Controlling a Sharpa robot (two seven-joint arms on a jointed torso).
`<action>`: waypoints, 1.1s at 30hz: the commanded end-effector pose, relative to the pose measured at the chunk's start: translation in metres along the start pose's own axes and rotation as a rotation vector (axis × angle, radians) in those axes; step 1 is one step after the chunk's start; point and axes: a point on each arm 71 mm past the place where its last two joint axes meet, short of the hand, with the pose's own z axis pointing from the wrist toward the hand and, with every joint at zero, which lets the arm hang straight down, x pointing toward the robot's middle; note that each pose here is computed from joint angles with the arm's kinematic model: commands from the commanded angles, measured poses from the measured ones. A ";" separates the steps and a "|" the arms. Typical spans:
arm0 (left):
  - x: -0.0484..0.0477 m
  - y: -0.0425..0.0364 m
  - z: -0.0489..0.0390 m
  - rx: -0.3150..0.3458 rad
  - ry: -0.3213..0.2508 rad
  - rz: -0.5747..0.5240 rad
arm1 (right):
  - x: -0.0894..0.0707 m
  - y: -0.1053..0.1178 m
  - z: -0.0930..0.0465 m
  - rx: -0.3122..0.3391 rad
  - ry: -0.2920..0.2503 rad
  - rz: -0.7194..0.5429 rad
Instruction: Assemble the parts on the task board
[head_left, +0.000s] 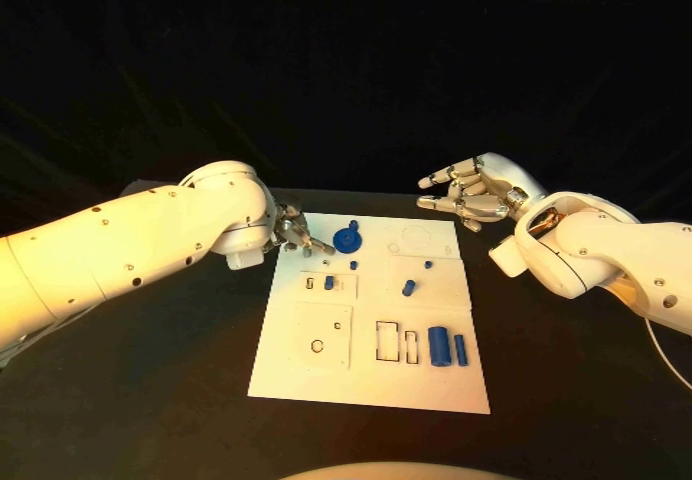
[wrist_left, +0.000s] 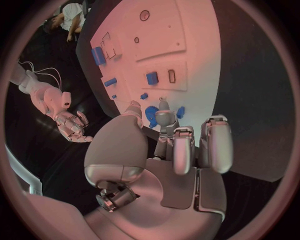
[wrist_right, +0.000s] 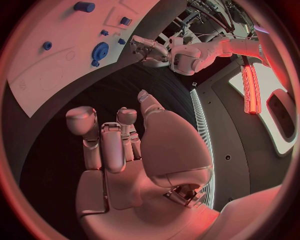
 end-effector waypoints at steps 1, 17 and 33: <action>-0.0091 0.0052 -0.0013 -0.033 0.076 0.026 | 0.002 0.000 0.000 -0.007 0.015 0.000; -0.0334 0.0123 0.0272 -0.080 0.020 0.040 | 0.003 0.001 0.002 -0.010 0.015 0.000; -0.0239 0.0106 0.0485 -0.100 0.047 0.045 | 0.006 0.001 0.003 -0.012 0.021 0.002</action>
